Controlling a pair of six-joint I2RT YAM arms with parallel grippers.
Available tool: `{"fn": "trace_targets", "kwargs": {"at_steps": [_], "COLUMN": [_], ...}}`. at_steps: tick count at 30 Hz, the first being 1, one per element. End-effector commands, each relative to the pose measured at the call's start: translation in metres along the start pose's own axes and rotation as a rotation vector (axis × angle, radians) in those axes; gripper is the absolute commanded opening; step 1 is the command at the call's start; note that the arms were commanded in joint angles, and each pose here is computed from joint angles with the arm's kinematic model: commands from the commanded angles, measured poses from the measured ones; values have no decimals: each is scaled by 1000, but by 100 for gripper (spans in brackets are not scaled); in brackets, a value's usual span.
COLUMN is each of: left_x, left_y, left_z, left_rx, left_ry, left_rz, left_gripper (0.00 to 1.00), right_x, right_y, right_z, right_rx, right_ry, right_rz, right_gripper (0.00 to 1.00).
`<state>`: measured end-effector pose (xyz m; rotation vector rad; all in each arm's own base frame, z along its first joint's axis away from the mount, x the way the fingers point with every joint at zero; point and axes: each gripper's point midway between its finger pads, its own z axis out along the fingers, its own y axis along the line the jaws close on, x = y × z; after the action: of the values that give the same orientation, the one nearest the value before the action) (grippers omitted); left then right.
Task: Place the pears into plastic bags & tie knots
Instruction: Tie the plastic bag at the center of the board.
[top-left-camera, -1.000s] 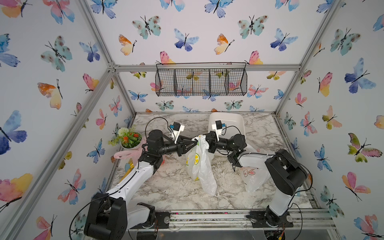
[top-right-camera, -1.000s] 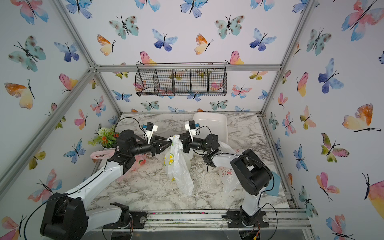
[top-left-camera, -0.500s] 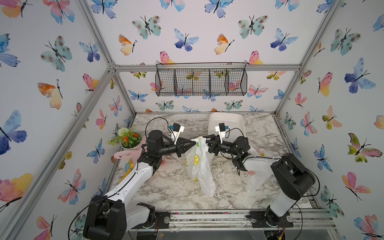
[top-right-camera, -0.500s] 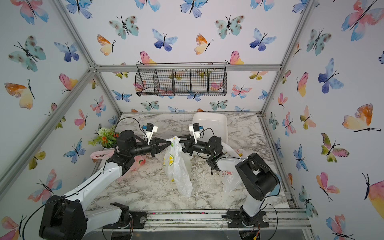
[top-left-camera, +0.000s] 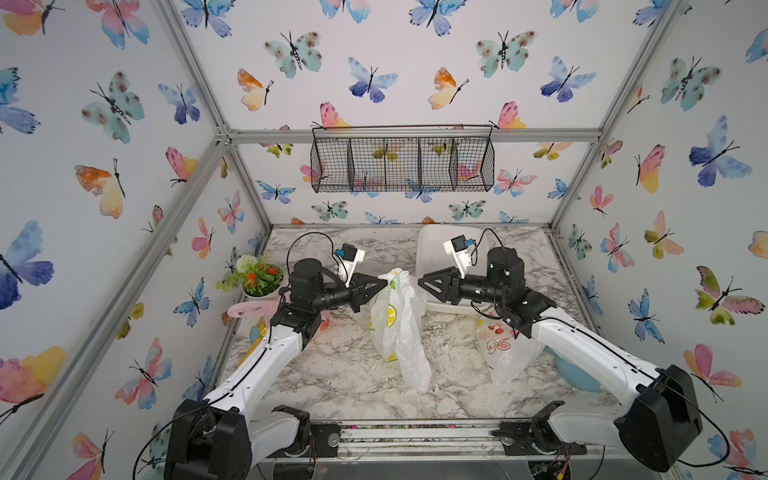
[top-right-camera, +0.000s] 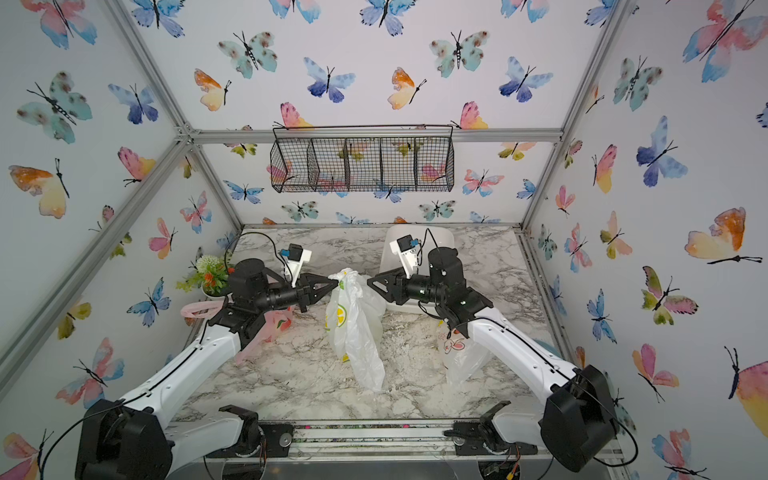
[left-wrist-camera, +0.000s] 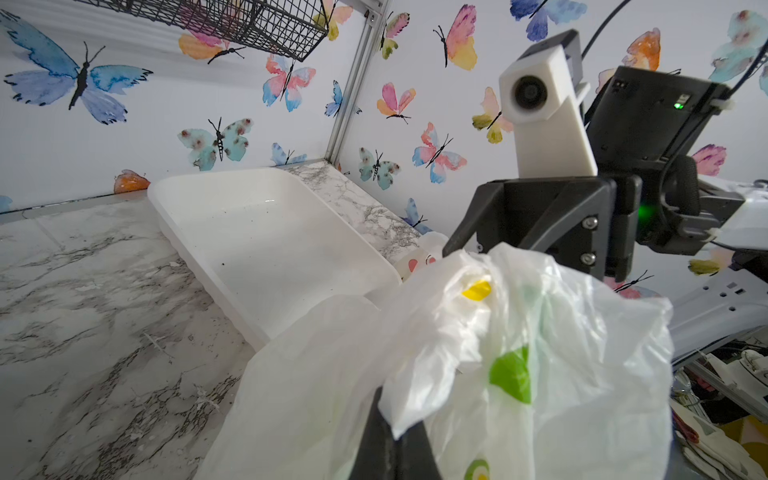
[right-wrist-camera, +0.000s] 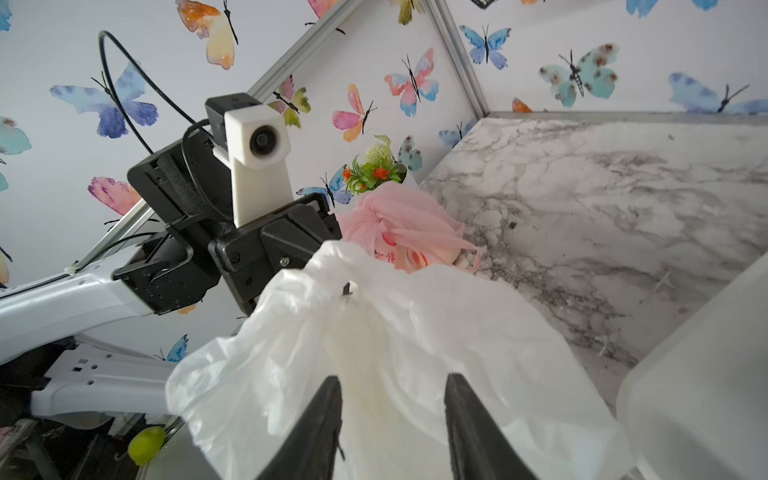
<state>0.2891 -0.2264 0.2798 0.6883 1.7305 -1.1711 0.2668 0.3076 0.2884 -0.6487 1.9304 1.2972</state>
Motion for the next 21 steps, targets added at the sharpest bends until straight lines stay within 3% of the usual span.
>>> {"fn": "trace_targets", "kwargs": {"at_steps": [1, 21], "left_x": [-6, 0], "left_y": [1, -2], "left_z": [0, -2], "left_rx": [-8, 3], "left_ry": [-2, -5], "left_rz": [17, 5], "left_gripper": [0, 0], "right_x": [10, 6], "right_y": [12, 47], "right_z": [-7, 39], "right_rx": [-5, -99], "right_ry": [86, 128], "right_rz": [54, 58], "right_gripper": [48, 48]}}
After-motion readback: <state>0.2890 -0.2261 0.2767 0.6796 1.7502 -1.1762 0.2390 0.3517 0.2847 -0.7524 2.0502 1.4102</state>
